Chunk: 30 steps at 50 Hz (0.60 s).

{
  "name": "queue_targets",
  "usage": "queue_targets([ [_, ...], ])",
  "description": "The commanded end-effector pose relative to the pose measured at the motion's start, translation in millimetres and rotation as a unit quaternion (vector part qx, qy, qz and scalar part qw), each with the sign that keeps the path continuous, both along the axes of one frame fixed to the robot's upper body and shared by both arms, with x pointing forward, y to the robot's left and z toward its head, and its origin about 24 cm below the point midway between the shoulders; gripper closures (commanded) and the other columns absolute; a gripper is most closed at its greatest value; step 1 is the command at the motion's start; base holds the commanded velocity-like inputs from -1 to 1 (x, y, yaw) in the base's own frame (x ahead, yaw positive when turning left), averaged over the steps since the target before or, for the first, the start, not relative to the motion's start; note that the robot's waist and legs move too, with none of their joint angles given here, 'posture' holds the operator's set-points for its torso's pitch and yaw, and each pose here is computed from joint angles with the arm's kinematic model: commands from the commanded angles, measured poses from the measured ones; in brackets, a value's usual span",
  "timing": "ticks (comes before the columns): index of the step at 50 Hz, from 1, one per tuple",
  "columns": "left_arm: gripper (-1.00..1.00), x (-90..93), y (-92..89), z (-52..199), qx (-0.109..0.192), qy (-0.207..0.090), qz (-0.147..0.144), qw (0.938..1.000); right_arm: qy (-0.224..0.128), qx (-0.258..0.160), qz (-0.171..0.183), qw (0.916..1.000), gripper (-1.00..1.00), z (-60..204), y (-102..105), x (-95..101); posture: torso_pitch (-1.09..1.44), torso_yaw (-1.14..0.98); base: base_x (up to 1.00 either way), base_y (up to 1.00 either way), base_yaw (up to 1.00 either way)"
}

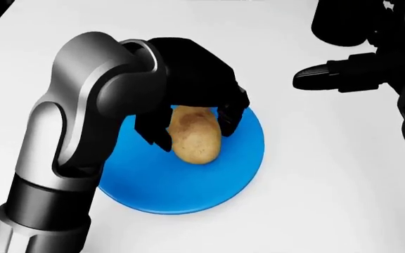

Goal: Place the potato on the top rack of the oven.

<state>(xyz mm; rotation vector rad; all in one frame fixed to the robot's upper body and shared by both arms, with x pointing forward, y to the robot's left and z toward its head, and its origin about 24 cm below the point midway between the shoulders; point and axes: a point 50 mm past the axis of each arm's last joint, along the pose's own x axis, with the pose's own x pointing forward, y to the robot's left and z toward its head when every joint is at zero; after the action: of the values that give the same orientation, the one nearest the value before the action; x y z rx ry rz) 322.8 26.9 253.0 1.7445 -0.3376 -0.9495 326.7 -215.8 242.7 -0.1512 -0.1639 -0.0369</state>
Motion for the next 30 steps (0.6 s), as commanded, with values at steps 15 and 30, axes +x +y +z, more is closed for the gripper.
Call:
queue_targets([
  [15,0.94,2.4,2.7,16.2,-0.018,-0.033,0.002,0.9993,-0.046,-0.007,-0.002,0.9989,-1.00,18.1,-0.3,-4.6,0.00,0.00,0.00,0.00,0.00],
  [30,0.93,11.5,26.1,83.1,-0.048,-0.068,0.037,0.9958,-0.047,-0.006,-0.003,0.9989,-1.00,18.9,-0.6,-4.9,0.00,0.00,0.00,0.00,0.00],
])
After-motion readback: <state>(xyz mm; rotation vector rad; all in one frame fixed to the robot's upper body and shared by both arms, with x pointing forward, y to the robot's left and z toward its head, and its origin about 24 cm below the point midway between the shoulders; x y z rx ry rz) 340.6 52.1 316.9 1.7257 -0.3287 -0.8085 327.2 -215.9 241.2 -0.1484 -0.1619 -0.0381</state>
